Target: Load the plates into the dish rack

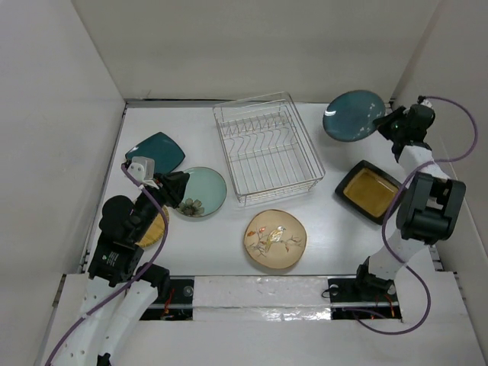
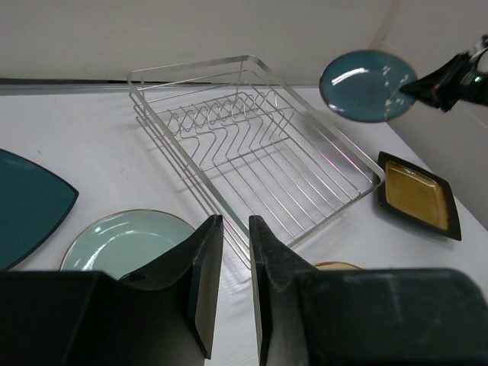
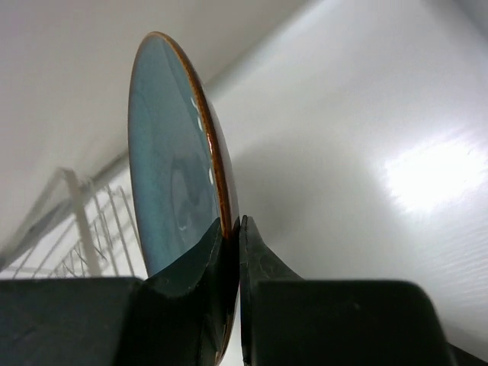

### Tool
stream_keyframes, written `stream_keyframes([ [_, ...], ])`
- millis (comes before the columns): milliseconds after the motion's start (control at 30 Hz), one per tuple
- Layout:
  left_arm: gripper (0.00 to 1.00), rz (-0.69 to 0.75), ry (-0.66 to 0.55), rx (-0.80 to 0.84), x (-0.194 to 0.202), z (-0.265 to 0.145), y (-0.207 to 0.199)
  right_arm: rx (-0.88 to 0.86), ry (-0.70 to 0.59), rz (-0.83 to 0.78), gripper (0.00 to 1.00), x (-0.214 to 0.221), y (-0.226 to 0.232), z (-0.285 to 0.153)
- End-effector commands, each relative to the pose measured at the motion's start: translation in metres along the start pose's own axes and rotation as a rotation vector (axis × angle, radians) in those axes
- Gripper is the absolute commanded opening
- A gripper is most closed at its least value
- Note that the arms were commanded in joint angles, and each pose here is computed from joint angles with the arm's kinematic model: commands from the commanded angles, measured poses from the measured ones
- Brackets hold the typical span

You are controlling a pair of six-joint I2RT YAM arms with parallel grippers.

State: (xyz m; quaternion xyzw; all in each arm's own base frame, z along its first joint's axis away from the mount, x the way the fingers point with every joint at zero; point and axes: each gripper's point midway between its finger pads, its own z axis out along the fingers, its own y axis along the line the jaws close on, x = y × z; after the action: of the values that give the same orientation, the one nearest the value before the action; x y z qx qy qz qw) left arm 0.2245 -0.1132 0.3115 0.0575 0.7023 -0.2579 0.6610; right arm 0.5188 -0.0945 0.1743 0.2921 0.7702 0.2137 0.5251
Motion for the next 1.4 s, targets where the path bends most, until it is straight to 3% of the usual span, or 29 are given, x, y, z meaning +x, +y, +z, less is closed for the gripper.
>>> stream_keyframes([
  [0, 0.18, 0.008, -0.050, 0.020, -0.012, 0.000, -0.005, -0.173, -0.429, -0.201, 0.00, -0.114, 0.150, -0.071],
  [167, 0.21, 0.008, -0.053, 0.021, -0.012, -0.001, -0.005, -0.190, -0.482, -0.385, 0.00, -0.110, 0.228, -0.096],
  [367, 0.21, 0.009, -0.059, 0.018, -0.013, -0.003, -0.005, -0.127, -0.478, -0.467, 0.00, -0.093, 0.260, -0.081],
  [900, 0.22, 0.009, -0.063, 0.014, -0.014, -0.003, -0.004, 0.082, -0.384, -0.657, 0.00, -0.031, 0.272, -0.029],
  [1367, 0.22, 0.009, -0.065, 0.012, -0.015, -0.004, -0.004, 0.138, -0.275, -0.851, 0.00, 0.068, 0.274, 0.002],
])
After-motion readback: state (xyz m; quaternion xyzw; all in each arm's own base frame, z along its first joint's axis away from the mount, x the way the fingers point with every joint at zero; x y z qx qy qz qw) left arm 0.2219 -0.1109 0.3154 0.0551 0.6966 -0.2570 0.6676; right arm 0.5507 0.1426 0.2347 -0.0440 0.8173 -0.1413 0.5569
